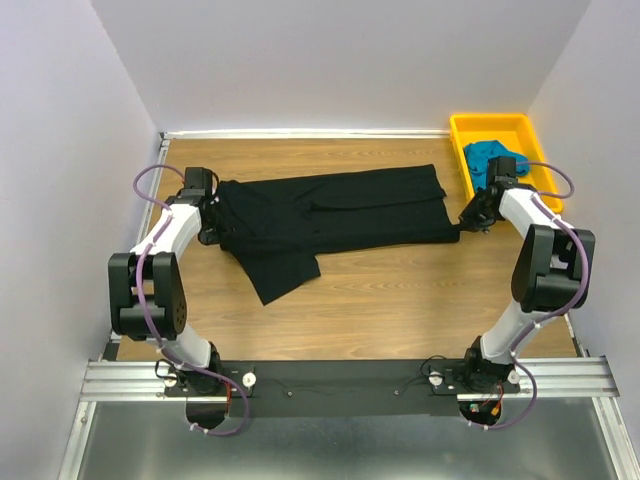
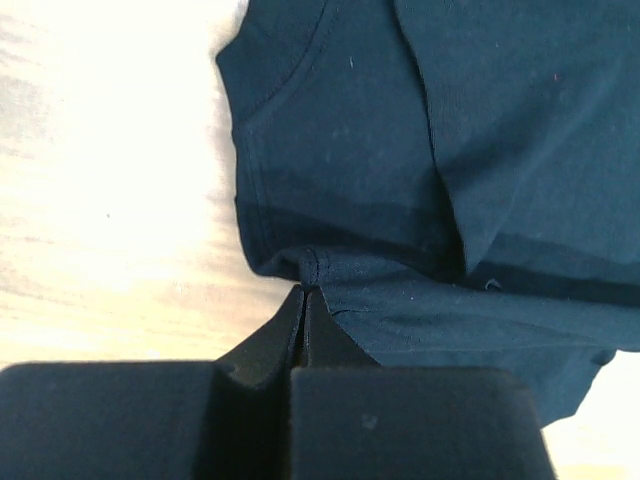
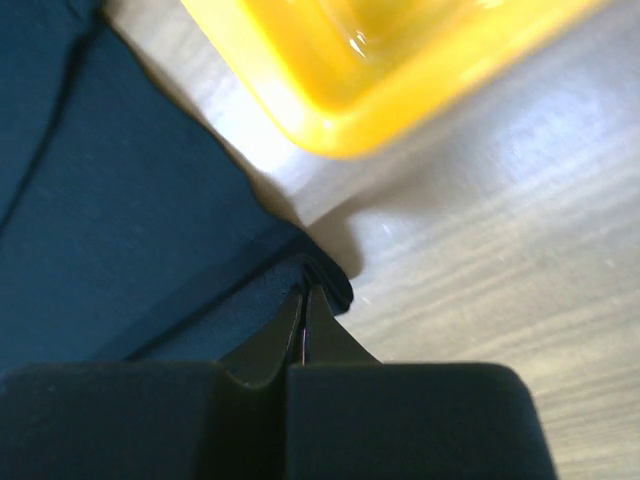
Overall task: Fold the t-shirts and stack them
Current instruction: Fold the tshirt
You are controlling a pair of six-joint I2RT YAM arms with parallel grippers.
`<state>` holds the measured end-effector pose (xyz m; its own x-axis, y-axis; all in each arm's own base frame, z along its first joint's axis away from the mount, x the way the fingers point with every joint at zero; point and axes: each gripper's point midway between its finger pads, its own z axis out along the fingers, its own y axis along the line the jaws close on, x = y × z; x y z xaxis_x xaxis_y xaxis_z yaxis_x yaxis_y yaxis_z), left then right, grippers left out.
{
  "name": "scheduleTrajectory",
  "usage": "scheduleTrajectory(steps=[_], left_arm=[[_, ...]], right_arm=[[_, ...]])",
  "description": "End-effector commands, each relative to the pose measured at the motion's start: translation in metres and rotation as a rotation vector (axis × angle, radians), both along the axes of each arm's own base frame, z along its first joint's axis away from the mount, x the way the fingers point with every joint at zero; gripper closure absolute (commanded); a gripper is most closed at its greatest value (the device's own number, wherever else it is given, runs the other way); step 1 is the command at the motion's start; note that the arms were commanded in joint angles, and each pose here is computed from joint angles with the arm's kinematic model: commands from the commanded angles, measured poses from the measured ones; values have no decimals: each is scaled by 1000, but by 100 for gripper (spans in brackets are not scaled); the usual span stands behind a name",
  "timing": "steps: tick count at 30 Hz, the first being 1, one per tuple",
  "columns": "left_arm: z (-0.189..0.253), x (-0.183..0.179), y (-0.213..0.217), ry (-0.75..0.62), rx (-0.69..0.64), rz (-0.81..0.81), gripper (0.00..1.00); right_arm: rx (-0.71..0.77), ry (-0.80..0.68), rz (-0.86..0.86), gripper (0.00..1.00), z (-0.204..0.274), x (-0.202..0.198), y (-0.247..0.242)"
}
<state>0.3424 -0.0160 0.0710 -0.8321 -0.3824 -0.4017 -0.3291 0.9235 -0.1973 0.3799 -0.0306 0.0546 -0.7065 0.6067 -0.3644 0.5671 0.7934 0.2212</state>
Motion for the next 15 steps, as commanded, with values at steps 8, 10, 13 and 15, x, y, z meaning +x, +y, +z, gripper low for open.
scheduleTrajectory(steps=[8,10,13,15], left_arm=[[7,41,14,-30,11,15,100],[8,45,14,-32,6,18,100],[6,52,13,-34,-3,20,100],[4,56,14,-32,-1,26,100]], right_arm=[[41,-50,47,100,9,43,3],[43,-52,57,100,9,48,6],[41,-58,66,99,8,58,9],[37,-57,71,99,6,65,10]])
